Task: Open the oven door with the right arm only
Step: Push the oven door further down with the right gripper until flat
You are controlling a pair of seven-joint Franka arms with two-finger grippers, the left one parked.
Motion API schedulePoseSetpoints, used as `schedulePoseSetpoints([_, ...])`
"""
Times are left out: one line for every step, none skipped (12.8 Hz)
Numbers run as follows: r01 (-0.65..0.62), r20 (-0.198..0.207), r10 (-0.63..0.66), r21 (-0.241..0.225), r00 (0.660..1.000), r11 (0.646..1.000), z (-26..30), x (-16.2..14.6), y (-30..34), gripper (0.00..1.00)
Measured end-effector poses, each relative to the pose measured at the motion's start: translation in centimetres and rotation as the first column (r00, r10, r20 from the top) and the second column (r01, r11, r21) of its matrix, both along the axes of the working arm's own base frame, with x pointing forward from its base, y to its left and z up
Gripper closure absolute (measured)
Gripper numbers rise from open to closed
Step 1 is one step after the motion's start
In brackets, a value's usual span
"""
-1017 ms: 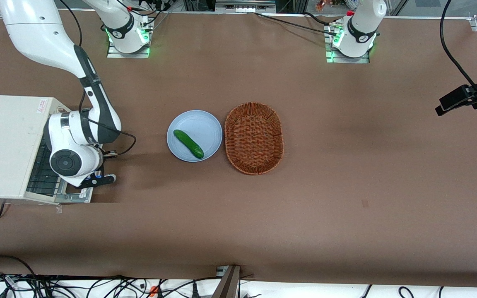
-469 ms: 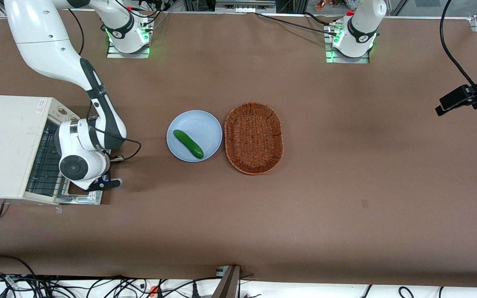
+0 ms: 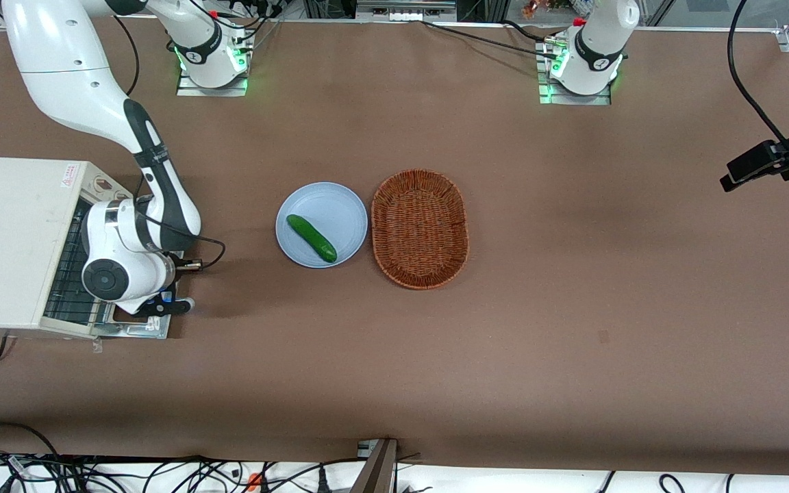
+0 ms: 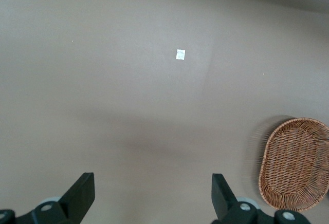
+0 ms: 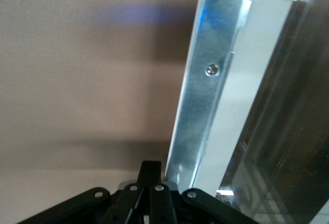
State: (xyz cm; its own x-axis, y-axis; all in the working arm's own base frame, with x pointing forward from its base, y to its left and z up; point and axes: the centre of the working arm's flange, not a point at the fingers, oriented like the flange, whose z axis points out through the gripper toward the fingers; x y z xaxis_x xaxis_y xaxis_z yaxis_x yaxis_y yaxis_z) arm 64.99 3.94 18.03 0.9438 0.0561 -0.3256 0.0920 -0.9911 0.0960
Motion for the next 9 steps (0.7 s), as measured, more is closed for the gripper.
schedulePoseSetpoints([0.015,0.001,-0.015,-0.005,1.0,1.0,0.0,0.0,0.0,0.99])
schedulePoseSetpoints([0.036,0.004,-0.036,-0.013,0.999,0.999,0.0,0.0,0.1,0.99])
schedulePoseSetpoints([0.056,0.005,-0.056,-0.02,0.998,0.998,0.1,0.0,0.2,0.99])
schedulePoseSetpoints([0.079,0.002,-0.079,-0.021,0.997,0.997,0.3,0.0,0.4,0.99])
schedulePoseSetpoints([0.103,-0.012,-0.103,-0.011,0.995,0.995,0.6,0.1,1.0,0.99])
schedulePoseSetpoints([0.13,-0.033,-0.13,-0.002,0.991,0.992,1.3,0.2,1.9,0.99])
schedulePoseSetpoints([0.149,-0.05,-0.148,0.01,0.988,0.989,1.9,0.2,2.7,0.99])
schedulePoseSetpoints([0.154,-0.057,-0.153,0.023,0.987,0.988,2.3,0.3,3.5,0.99])
schedulePoseSetpoints([0.153,-0.053,-0.151,0.029,0.987,0.988,2.7,0.5,3.9,0.99])
